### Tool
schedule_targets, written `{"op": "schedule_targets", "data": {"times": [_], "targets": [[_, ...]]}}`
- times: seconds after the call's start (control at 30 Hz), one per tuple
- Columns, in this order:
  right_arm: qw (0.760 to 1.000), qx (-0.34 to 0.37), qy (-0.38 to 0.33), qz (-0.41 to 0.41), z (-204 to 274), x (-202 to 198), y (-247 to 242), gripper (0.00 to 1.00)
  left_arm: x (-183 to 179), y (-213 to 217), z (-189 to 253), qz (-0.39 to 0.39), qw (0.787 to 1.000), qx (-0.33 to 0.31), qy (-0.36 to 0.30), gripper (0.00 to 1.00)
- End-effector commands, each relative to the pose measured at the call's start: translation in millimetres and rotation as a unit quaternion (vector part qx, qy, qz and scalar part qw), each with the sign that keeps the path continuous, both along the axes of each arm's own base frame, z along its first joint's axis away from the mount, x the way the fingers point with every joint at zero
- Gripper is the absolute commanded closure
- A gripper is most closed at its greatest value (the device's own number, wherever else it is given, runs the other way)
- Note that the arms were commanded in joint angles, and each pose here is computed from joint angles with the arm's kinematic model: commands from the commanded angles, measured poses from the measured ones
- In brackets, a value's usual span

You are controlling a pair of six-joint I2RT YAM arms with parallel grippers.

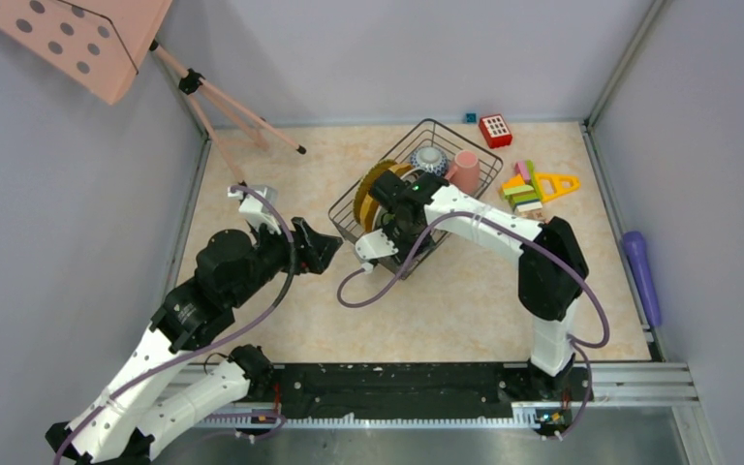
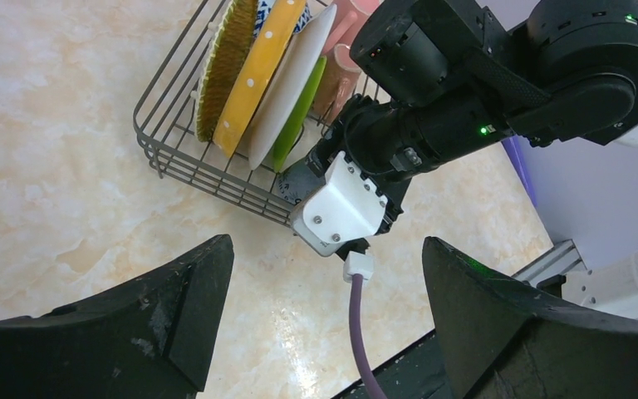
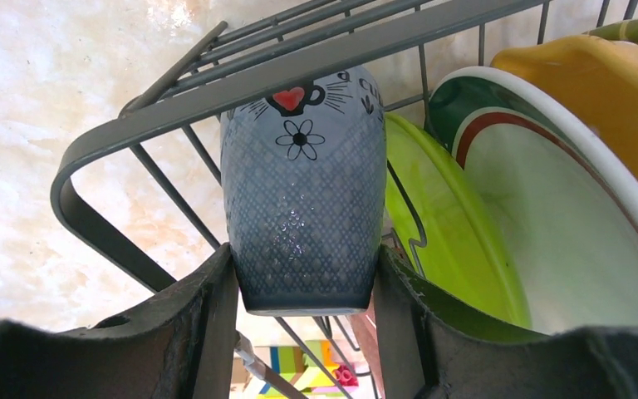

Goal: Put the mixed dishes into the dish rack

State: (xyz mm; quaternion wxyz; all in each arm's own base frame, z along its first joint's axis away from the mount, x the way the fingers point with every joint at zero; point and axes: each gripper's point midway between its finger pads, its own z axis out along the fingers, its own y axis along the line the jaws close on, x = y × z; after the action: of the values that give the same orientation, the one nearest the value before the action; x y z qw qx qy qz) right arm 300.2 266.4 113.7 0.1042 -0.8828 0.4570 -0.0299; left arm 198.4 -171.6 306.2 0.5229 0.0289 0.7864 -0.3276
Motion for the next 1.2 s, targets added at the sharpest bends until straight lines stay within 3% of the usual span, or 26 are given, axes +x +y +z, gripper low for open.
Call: {"op": "schedule_targets", "data": {"times": [0.0, 0.03, 0.1, 0.13, 0.47, 0.83, 1.07, 1.17], "targets": [[0.998, -0.027, -0.052, -0.034, 19.4, 21.6, -4.2, 0.54, -0.4, 0.3, 4.8, -0.004, 1.0, -0.001, -0.015, 0.12], [0.998, -0.026, -0.048, -0.036, 18.7, 20.8, -3.2, 0.52, -0.4, 0.8, 3.7, -0.004, 1.0, 0.0, -0.014, 0.12], [0.998, -0.024, -0.044, -0.033, 17.9, 19.0, -0.7, 0.11, -1.4, 1.2, 4.1, -0.005, 1.0, 0.001, -0.014, 0.12], [0.998, -0.02, -0.043, -0.032, 18.4, 18.6, 1.1, 0.02, -1.5, 1.3, 4.4, -0.005, 1.0, 0.002, -0.015, 0.12], [0.995, 0.08, -0.061, -0.019, 61.0, 13.4, 25.7, 0.01, 1.0, -1.1, 4.6, -0.008, 1.0, 0.008, -0.012, 0.12], [0.967, 0.235, -0.073, -0.065, 107.2, 8.7, 32.7, 0.01, 0.8, 7.5, 5.7, 0.011, 1.0, 0.011, -0.011, 0.12], [0.934, 0.34, -0.059, -0.089, 126.1, 4.3, 38.7, 0.01, -1.6, 9.3, 8.0, 0.012, 1.0, 0.01, -0.009, 0.12], [0.91, 0.392, -0.056, -0.122, 137.0, 5.2, 42.4, 0.01, -1.9, 9.1, 5.7, 0.012, 1.0, 0.009, -0.007, 0.12]]}}
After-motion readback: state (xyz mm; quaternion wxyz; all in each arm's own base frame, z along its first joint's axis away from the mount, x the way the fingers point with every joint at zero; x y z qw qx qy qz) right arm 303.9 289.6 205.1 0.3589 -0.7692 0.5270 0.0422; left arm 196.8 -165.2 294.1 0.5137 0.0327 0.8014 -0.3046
